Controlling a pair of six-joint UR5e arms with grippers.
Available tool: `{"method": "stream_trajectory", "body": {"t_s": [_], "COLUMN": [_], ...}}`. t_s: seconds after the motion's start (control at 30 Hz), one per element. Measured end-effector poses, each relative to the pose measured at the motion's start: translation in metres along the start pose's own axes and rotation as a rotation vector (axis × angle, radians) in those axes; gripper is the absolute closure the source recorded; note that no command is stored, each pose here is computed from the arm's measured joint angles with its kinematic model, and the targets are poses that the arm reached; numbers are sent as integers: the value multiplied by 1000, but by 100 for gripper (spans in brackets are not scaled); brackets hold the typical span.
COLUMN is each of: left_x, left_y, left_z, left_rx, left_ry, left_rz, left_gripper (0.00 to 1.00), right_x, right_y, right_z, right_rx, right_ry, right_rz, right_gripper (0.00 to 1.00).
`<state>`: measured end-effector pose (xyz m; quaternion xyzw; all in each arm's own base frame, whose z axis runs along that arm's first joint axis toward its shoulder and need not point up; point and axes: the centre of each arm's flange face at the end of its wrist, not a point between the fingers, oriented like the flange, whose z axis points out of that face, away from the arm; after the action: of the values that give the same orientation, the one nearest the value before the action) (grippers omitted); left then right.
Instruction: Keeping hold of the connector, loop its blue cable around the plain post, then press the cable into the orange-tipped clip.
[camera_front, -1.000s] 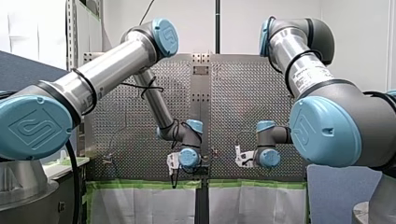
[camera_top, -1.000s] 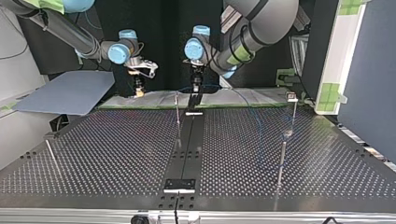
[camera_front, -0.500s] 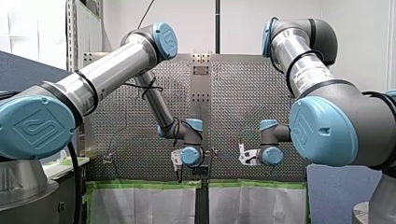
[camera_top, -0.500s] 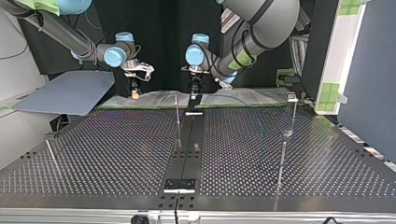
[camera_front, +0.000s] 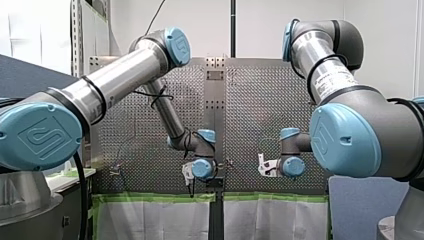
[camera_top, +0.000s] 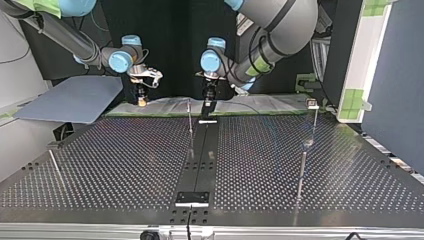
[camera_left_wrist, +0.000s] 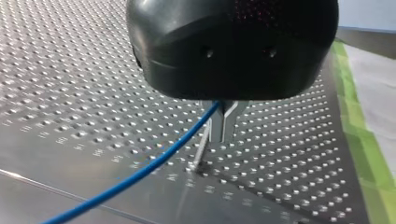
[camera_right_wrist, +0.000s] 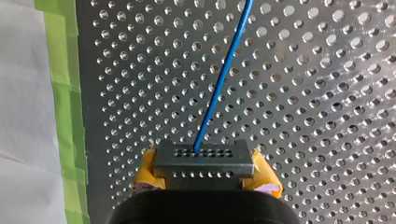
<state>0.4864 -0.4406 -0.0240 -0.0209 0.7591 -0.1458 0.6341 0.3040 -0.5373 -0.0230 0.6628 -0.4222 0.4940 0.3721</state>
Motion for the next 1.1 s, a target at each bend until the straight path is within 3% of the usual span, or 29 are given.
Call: {"method": "stream_trajectory", "body": {"t_s": [0.27, 0.43, 0.73, 1.1], "left_x": [17, 4, -22, -37], "left_y": [1, -2, 3, 16], "left_z": [19, 37, 68, 85], "left_rx": [34, 43, 41, 23], "left_ry": [6, -4, -33, -47], "left_rz": [-52, -65, -85, -94], "left_gripper": [100, 100, 100, 100], "right_x": [1, 2, 19, 33], "right_y": [3, 4, 18, 31], "right_z": [2, 3, 22, 36], "right_rx": [-5, -8, -26, -32], "right_ry": [7, 13, 54, 77], "right_rz": [4, 5, 18, 19], "right_gripper": [100, 100, 100, 100]}}
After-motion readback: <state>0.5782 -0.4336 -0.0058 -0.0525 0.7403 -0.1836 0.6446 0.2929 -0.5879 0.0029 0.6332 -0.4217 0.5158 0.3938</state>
